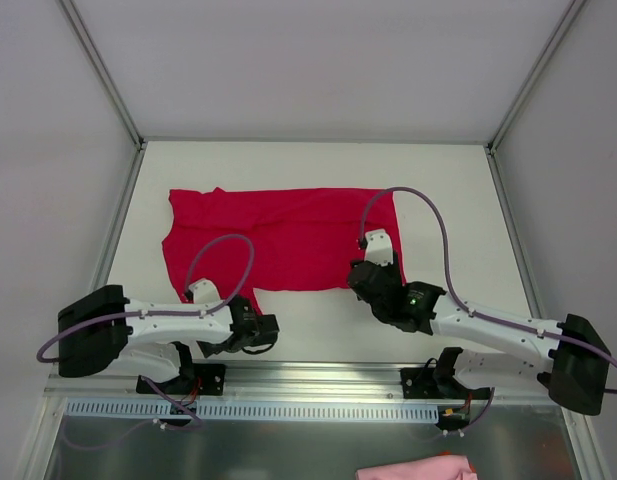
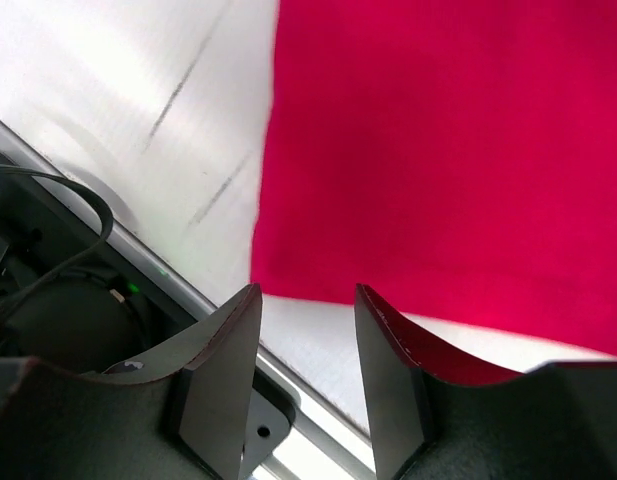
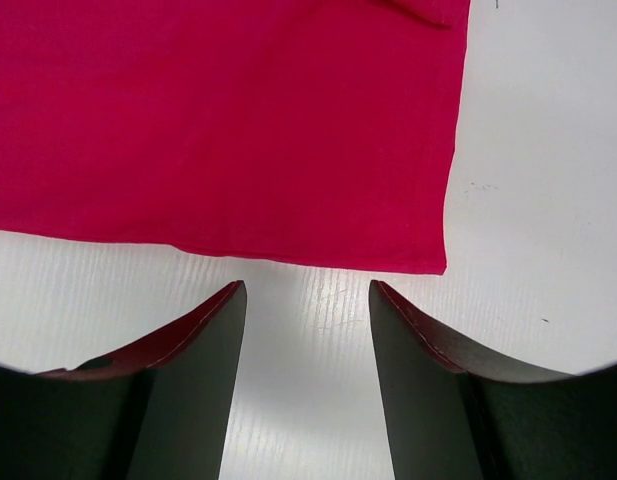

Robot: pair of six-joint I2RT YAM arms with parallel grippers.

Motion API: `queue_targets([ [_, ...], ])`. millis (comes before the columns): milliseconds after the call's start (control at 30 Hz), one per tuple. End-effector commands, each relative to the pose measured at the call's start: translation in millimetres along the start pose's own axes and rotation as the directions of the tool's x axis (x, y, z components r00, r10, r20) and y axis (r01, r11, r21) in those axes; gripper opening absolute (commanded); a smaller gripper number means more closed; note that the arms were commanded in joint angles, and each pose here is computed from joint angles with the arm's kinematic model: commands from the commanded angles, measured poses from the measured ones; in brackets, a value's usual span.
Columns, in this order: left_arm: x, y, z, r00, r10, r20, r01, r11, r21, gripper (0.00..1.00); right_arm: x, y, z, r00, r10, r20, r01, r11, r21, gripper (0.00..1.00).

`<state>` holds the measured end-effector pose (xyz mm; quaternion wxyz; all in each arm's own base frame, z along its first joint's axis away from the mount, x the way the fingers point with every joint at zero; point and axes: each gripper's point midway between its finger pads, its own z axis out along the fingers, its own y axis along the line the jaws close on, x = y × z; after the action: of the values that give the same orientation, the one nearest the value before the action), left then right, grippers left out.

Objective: Fold and stack the t-shirts
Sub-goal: Grap the side of the flattened tshirt closest away from the robot with both arms

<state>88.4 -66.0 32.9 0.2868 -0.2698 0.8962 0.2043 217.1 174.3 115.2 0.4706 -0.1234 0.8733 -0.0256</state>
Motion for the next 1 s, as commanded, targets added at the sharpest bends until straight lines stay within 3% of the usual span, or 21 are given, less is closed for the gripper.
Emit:
queue_targets([
  [0, 3, -2, 9, 0.999, -0.031, -0.034, 0.032, 0.999, 0.044, 0.42, -13, 2, -6, 0.998, 0.04, 0.048, -0.039, 0.999, -0.021, 0.56],
  [500, -2, -35, 10, 0.995, 0.066, -0.069, -0.062, 0.996, 0.065, 0.45, -16, -5, -10, 0.997, 0.046, 0.068, -0.046, 0.999, -0.006, 0.57],
  [600, 0, -36, 11, 0.994, 0.085, -0.075, -0.08, 0.994, 0.067, 0.38, -16, -6, -9, 0.997, 0.043, 0.069, -0.043, 0.999, -0.001, 0.57],
  [633, 1, -36, 11, 0.993, 0.086, -0.078, -0.081, 0.994, 0.068, 0.3, -16, -6, -9, 0.997, 0.042, 0.069, -0.042, 0.999, 0.001, 0.57],
  [833, 4, -37, 11, 0.991, 0.1, -0.089, -0.094, 0.993, 0.075, 0.18, -16, -7, -9, 0.996, 0.045, 0.071, -0.045, 0.999, 0.003, 0.58],
  [867, 4, -37, 11, 0.991, 0.102, -0.089, -0.095, 0.993, 0.072, 0.13, -17, -7, -9, 0.996, 0.045, 0.072, -0.045, 0.999, 0.004, 0.58],
  [967, 3, -37, 11, 0.991, 0.103, -0.087, -0.097, 0.993, 0.072, 0.13, -16, -7, -9, 0.997, 0.043, 0.07, -0.044, 0.999, 0.007, 0.59],
])
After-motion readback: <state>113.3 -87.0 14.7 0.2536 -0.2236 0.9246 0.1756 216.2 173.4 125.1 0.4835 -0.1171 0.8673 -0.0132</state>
